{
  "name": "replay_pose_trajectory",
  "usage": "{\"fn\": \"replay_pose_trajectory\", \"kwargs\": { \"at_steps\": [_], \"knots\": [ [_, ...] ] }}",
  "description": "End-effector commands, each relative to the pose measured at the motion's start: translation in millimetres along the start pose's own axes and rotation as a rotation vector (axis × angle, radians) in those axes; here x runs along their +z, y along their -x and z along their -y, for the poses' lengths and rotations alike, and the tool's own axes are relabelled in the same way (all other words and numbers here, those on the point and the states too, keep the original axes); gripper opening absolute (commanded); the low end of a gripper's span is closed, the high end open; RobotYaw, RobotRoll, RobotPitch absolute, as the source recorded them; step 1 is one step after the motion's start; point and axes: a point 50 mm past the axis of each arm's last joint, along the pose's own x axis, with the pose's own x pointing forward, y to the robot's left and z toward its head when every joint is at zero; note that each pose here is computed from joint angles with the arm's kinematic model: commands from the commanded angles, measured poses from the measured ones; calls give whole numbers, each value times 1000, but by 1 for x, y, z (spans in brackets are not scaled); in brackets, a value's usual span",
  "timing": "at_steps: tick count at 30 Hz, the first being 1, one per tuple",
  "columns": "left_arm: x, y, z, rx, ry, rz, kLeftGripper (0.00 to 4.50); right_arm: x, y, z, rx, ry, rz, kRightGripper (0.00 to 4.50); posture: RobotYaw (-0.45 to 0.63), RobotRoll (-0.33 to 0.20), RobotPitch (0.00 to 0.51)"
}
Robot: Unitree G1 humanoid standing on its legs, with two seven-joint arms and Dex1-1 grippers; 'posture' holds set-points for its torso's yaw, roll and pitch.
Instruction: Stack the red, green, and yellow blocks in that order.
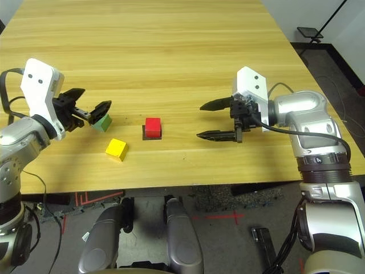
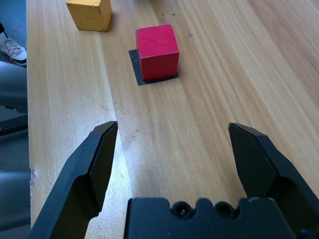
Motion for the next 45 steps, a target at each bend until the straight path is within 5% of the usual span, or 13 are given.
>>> {"fn": "replay_pose_trajectory", "kwargs": {
  "at_steps": [1, 10, 45],
  "knots": [
    [-8, 2, 10, -11, 12, -37, 4500, 2, 1, 0, -6, 4, 16, 4475, 285, 109, 280],
    [-14, -8, 29, -52, 100, -46, 4500, -2, -4, 3, -14, 3, 12, 4475, 282, 106, 291],
    [-53, -17, 27, -12, 95, -136, 4500, -5, -11, -2, 2, -5, 26, 4475, 275, 78, 299]
  ]
}}
